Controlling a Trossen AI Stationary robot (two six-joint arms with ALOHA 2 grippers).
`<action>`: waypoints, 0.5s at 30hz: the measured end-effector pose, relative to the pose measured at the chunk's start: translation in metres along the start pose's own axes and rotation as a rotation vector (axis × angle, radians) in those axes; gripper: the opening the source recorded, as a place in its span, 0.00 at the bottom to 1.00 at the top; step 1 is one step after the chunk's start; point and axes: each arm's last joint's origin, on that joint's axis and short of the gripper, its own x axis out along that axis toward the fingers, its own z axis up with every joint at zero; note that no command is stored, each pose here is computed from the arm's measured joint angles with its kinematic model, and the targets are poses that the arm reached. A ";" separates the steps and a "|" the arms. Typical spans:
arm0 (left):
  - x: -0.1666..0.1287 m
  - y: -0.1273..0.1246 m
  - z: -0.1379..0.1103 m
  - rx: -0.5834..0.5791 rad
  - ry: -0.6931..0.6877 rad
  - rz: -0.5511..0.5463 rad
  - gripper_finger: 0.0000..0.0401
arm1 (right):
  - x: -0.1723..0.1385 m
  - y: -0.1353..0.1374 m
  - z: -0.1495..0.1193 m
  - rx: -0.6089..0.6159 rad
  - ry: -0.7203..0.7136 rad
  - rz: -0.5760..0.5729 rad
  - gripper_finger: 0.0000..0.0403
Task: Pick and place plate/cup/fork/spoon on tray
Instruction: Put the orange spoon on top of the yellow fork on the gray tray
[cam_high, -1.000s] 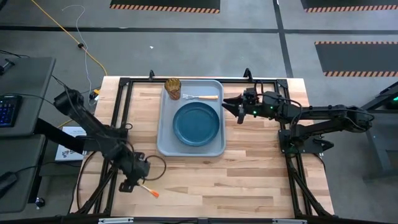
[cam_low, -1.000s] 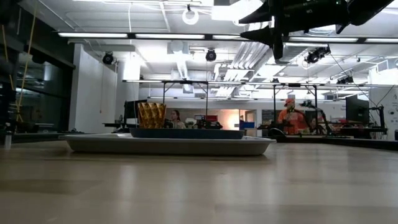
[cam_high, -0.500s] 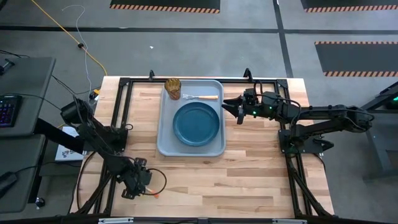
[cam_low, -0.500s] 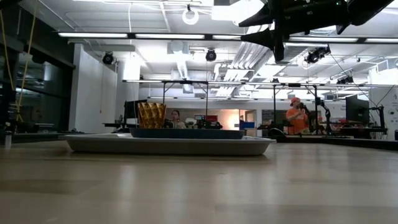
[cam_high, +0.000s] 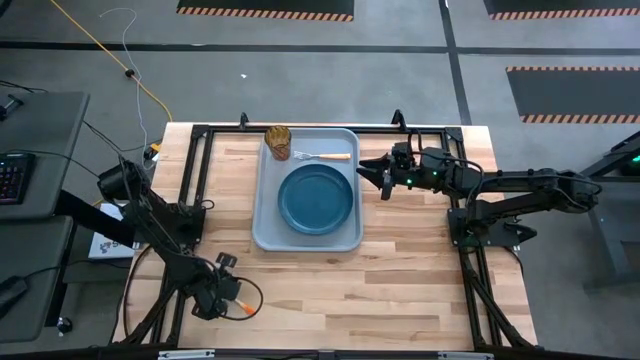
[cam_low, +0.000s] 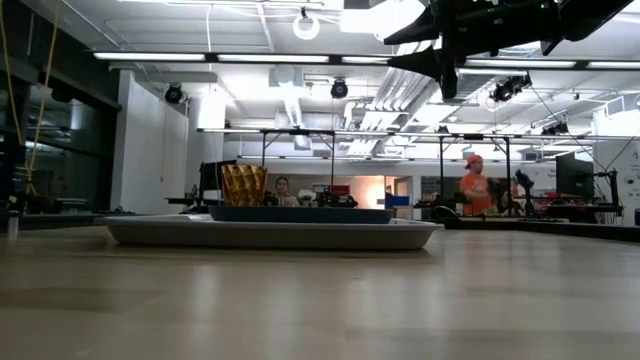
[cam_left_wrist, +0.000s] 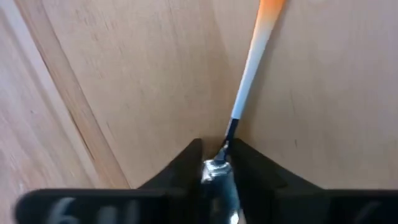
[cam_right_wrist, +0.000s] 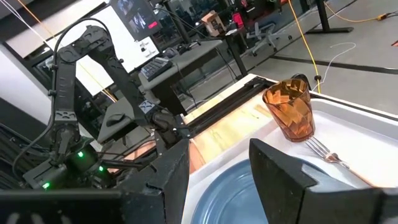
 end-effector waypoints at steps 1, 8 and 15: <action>0.000 0.000 0.000 0.000 0.000 -0.001 0.13 | 0.000 0.000 0.000 0.000 0.000 0.000 0.39; -0.013 0.006 -0.005 -0.049 -0.019 -0.016 0.04 | 0.000 0.000 0.000 0.000 0.000 0.000 0.39; -0.046 0.018 -0.009 -0.126 -0.106 -0.081 0.01 | 0.000 0.000 0.000 0.102 0.002 0.009 0.39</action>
